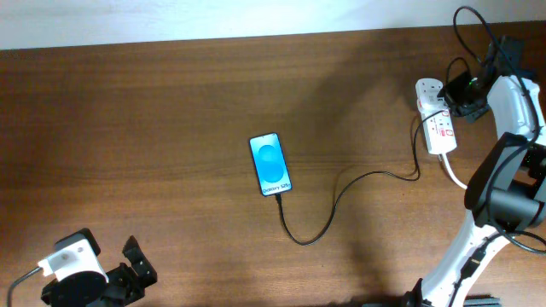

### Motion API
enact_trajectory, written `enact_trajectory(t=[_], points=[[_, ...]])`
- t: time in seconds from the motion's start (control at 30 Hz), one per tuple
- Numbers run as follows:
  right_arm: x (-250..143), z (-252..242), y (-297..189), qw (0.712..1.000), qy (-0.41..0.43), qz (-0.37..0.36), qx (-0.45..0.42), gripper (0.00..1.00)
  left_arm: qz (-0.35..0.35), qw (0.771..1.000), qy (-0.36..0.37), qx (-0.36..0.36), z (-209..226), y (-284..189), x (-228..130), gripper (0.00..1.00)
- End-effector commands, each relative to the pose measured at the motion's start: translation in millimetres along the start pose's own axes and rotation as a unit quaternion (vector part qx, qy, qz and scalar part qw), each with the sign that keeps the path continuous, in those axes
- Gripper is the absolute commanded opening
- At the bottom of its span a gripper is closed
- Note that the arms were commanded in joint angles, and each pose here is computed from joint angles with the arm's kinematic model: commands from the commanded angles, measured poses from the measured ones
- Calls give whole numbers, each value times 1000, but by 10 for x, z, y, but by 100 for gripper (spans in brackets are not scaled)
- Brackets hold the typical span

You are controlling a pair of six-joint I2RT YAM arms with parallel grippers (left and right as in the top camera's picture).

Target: Plug charger to phone and switch on socket

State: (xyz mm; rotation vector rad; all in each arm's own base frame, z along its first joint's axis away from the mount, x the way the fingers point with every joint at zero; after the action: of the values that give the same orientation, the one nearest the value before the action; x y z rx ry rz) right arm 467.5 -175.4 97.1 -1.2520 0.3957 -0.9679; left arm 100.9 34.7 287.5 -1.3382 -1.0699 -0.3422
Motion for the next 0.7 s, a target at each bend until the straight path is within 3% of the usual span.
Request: enact_trajectory(t=[0.0,0.4,0.67], points=[[53,-1,34,1000,12,0,7,4,-5,1000,4,5,18,-1,1,99],[-44,-144,179,999,31,28,-19,4,-109,992,-38,-45,230,-393,-116,99],[-50,-108,255,999,30,33,-3,4,-141,987,-51,-60,303,-447,-227,99]])
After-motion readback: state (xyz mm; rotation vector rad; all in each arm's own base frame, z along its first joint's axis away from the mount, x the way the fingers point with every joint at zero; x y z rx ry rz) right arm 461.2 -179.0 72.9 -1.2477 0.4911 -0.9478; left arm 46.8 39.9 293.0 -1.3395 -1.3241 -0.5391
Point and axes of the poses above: each gripper's point midway between its finger pads, its own y axis out along the fingers, its own z axis along the line the jaws close on, x = y × z, the point moved 4 cm from there along -y, back along the fingers, and after that the axes turned 5 degrees about -y, right-handed, at the moved point
